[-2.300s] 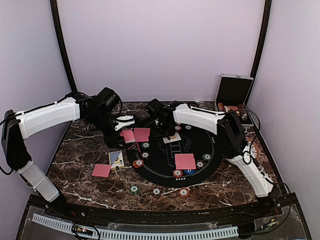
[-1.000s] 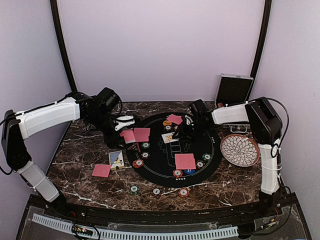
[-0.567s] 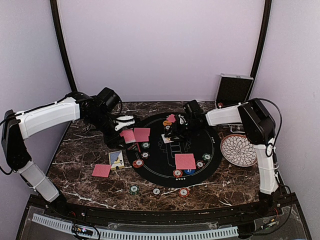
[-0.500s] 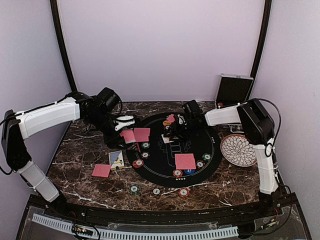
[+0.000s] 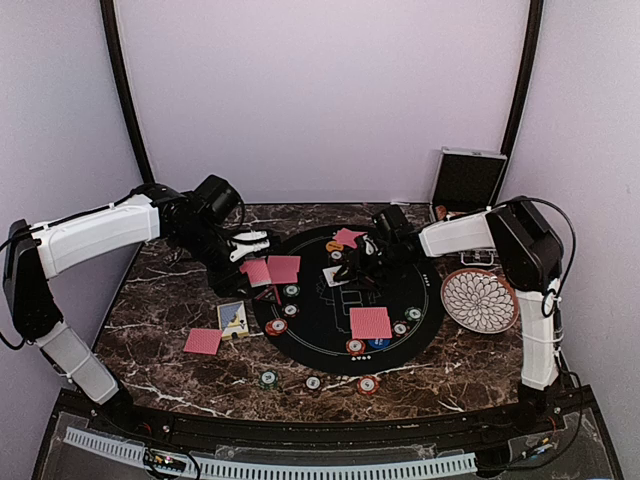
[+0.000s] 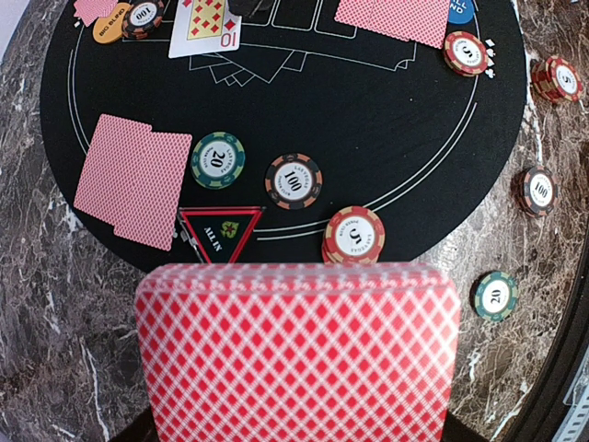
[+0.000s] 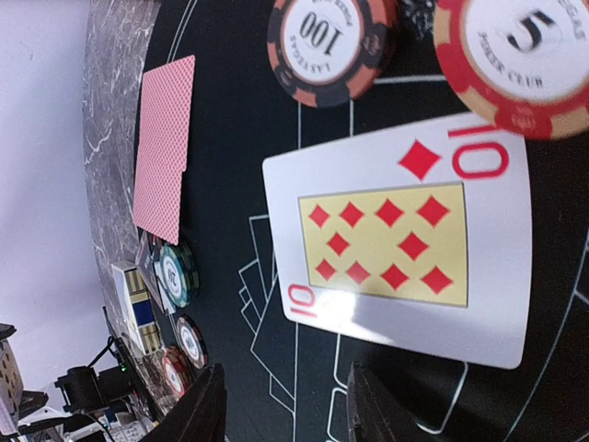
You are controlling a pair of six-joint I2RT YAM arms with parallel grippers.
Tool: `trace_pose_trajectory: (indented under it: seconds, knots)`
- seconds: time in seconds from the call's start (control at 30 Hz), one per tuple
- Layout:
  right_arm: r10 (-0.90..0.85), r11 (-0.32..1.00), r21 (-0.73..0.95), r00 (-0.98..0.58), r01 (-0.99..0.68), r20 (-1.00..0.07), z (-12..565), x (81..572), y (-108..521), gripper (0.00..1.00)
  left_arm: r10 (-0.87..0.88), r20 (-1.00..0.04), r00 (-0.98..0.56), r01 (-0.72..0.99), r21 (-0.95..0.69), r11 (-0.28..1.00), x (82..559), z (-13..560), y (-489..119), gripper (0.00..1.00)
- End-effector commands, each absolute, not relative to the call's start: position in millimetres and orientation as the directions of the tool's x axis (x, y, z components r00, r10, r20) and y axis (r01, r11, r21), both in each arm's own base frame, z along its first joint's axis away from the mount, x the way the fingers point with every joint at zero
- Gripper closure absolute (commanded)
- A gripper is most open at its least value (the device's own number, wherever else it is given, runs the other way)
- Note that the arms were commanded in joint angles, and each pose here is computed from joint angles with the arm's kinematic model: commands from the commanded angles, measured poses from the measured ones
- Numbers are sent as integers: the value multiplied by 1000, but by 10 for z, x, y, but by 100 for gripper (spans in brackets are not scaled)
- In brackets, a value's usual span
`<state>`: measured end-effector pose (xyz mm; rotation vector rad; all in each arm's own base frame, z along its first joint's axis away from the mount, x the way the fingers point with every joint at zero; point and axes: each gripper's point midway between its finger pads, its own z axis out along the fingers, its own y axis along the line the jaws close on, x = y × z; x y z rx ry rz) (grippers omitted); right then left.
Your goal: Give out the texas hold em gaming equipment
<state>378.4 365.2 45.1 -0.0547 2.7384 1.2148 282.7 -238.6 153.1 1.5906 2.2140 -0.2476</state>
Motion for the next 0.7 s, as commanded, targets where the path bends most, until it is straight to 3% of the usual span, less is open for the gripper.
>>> trace_pose_trajectory:
  seconds: [0.0,0.67]
  knots:
    - [39,645,758,-987,-95,-157,552,3734,3633,55,854,-452,-257,937,101,336,2809,1684,-2385,100]
    - [63,670,737,-982,-90,-177,305,4096,3765,57,854,-452,-258,935,104,338,2814,1684,-2381,100]
